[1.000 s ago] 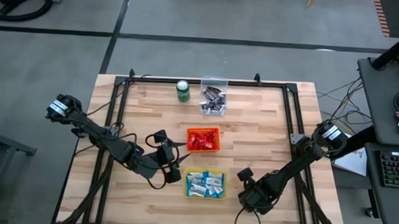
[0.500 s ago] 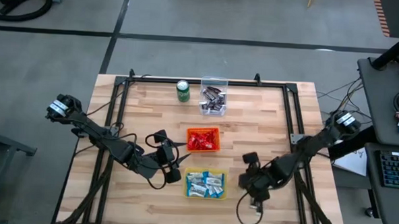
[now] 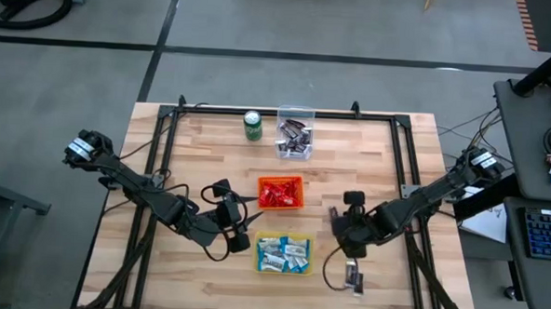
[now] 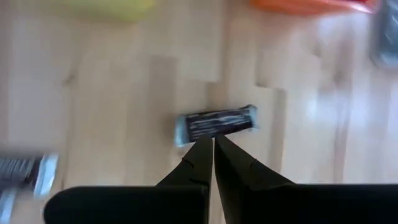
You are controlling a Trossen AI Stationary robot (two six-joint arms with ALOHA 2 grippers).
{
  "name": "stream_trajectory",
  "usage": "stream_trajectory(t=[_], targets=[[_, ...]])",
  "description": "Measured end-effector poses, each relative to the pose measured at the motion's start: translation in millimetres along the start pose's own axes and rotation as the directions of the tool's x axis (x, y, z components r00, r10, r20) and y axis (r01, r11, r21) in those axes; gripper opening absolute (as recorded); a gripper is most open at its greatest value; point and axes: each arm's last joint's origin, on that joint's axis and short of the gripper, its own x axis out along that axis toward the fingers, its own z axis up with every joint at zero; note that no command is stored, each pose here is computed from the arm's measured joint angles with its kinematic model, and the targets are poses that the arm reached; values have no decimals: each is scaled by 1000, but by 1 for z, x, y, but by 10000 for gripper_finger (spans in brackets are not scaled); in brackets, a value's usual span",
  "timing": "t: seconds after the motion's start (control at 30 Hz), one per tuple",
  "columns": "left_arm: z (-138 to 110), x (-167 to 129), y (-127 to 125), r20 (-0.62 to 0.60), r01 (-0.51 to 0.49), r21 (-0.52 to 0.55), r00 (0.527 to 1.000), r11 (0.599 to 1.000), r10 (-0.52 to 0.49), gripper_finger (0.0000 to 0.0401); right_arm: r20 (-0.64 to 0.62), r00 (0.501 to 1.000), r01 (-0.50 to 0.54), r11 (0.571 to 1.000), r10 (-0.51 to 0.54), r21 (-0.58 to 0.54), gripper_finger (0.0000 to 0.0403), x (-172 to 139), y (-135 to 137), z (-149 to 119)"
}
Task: Sort candy
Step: Put the black candy into the transparent bin
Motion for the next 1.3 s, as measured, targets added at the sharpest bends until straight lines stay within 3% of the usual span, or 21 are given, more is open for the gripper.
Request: stream_trajectory(t=[0.07, 0.17, 0.27, 0.57, 0.93, 1.13, 1.3], targets=[[0, 0, 0, 0, 0, 0, 1000, 1000, 0, 174, -9, 1000, 22, 985, -21, 169, 8, 4, -9, 3], [0, 0, 0, 0, 0, 0, 1000, 1000, 0, 174, -46, 999, 24, 888, -3, 458, 9, 10, -22, 6], [0, 0, 0, 0, 0, 0, 1000, 1000, 0, 174, -76, 995, -11, 828, 65, 561, 20, 15, -28, 7], [-1, 0, 0, -4, 1, 10, 1000, 1000, -1, 174, -173, 984, 94, 723, 36, 685, 117, 43, -32, 9], [-1, 0, 0, -4, 1, 25, 1000, 1000, -1, 174, -268, 963, 199, 662, 3, 722, 230, 80, -27, 12], [-1, 0, 0, -6, 1, 30, 1000, 1000, 0, 174, -306, 951, 253, 656, -36, 711, 241, 96, -26, 11], [-1, 0, 0, -6, 1, 31, 1000, 1000, 0, 174, -319, 947, 265, 656, -39, 707, 200, 104, -26, 12]])
